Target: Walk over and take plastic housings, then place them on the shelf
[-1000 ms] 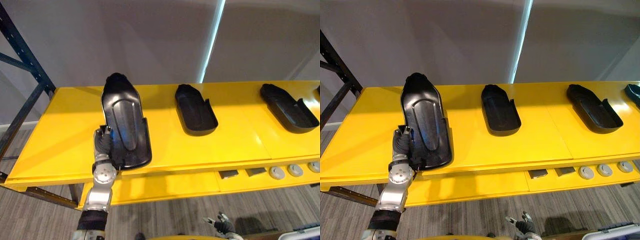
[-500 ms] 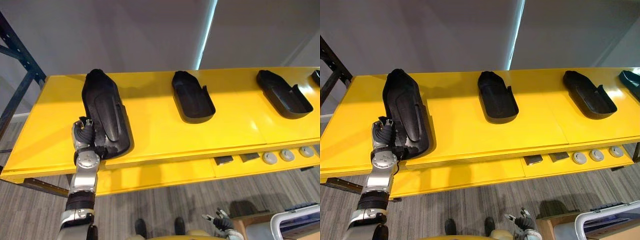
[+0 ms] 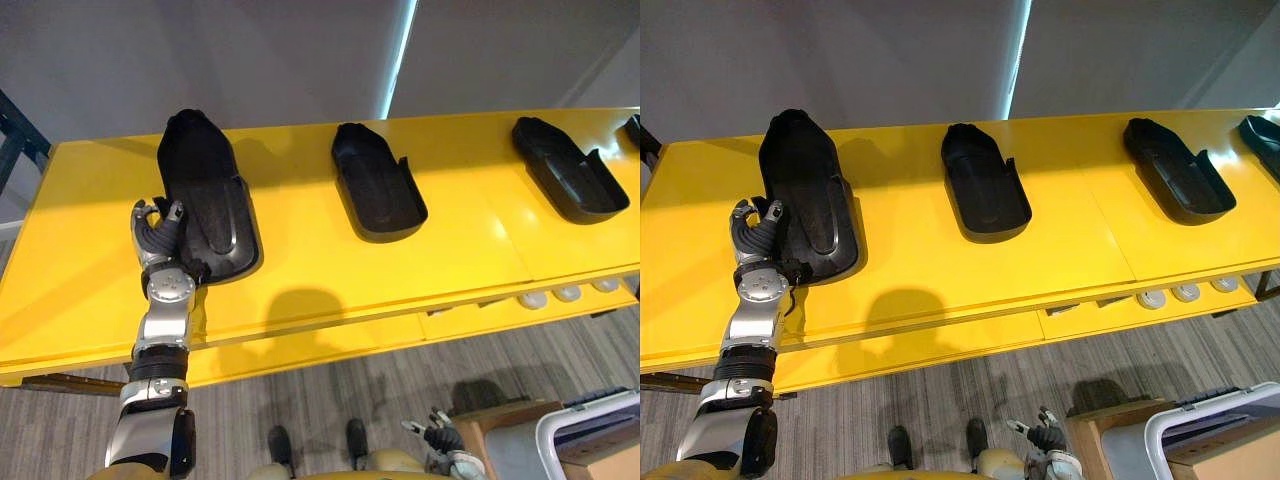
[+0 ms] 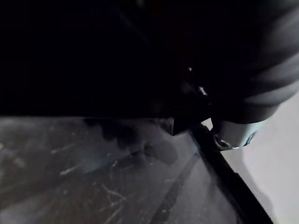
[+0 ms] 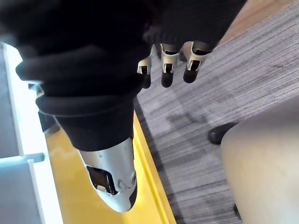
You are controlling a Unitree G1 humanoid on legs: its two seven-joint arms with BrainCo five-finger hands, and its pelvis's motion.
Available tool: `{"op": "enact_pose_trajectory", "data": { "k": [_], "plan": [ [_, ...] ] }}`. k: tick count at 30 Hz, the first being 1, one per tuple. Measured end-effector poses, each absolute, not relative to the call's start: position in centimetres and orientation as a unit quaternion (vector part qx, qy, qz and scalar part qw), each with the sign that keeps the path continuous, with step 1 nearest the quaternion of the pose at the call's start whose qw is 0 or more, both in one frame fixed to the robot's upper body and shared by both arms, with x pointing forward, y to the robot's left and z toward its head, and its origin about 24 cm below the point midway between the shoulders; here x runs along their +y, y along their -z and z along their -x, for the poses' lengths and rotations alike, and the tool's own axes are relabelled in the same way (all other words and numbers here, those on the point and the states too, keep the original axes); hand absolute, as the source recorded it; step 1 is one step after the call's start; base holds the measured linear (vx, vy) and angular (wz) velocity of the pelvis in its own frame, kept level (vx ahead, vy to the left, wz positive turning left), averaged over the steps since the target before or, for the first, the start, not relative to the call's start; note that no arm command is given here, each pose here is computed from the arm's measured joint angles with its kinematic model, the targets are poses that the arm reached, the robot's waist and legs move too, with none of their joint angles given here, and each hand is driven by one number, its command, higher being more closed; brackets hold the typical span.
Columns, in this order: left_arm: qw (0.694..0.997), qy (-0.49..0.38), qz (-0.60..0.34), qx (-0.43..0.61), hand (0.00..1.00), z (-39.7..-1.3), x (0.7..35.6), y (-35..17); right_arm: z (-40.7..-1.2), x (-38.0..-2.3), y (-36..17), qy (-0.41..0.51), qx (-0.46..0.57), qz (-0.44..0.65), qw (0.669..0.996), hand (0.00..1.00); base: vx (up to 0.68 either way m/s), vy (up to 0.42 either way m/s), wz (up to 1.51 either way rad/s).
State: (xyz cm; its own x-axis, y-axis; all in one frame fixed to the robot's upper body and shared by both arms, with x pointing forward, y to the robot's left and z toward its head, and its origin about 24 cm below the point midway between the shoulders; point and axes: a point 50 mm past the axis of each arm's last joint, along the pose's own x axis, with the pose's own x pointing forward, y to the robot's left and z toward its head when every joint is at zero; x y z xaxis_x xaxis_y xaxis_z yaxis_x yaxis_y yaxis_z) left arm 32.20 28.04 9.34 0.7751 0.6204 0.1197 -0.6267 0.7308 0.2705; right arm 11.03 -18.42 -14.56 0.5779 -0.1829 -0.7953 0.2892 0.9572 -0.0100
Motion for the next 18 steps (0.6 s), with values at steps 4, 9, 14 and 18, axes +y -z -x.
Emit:
{"op": "enact_pose_trajectory", "data": {
  "k": [4, 9, 14, 18],
  "plan": [
    [0.927, -0.351, -0.124, -0.036, 0.0, -32.1, 27.7, -10.2, -11.0, -18.4, 14.6, 0.134, 0.44, -0.06, 0.886, 0.0, -0.05, 0.006, 0.03],
    [0.922, -0.361, -0.114, -0.085, 0.0, -31.9, 27.5, -12.1, -11.0, -18.4, 14.6, 0.134, 0.44, -0.06, 0.886, 0.0, -0.01, 0.003, 0.08],
    [0.922, -0.359, -0.114, -0.093, 0.0, -31.8, 27.5, -12.4, -11.0, -18.4, 14.6, 0.133, 0.441, -0.06, 0.886, 0.0, 0.03, -0.006, 0.09],
    [0.92, -0.355, -0.114, -0.12, 0.0, -31.6, 27.1, -13.4, -11.0, -18.4, 14.6, 0.133, 0.441, -0.06, 0.886, 0.0, 0.03, -0.005, 0.05]
  ]
}}
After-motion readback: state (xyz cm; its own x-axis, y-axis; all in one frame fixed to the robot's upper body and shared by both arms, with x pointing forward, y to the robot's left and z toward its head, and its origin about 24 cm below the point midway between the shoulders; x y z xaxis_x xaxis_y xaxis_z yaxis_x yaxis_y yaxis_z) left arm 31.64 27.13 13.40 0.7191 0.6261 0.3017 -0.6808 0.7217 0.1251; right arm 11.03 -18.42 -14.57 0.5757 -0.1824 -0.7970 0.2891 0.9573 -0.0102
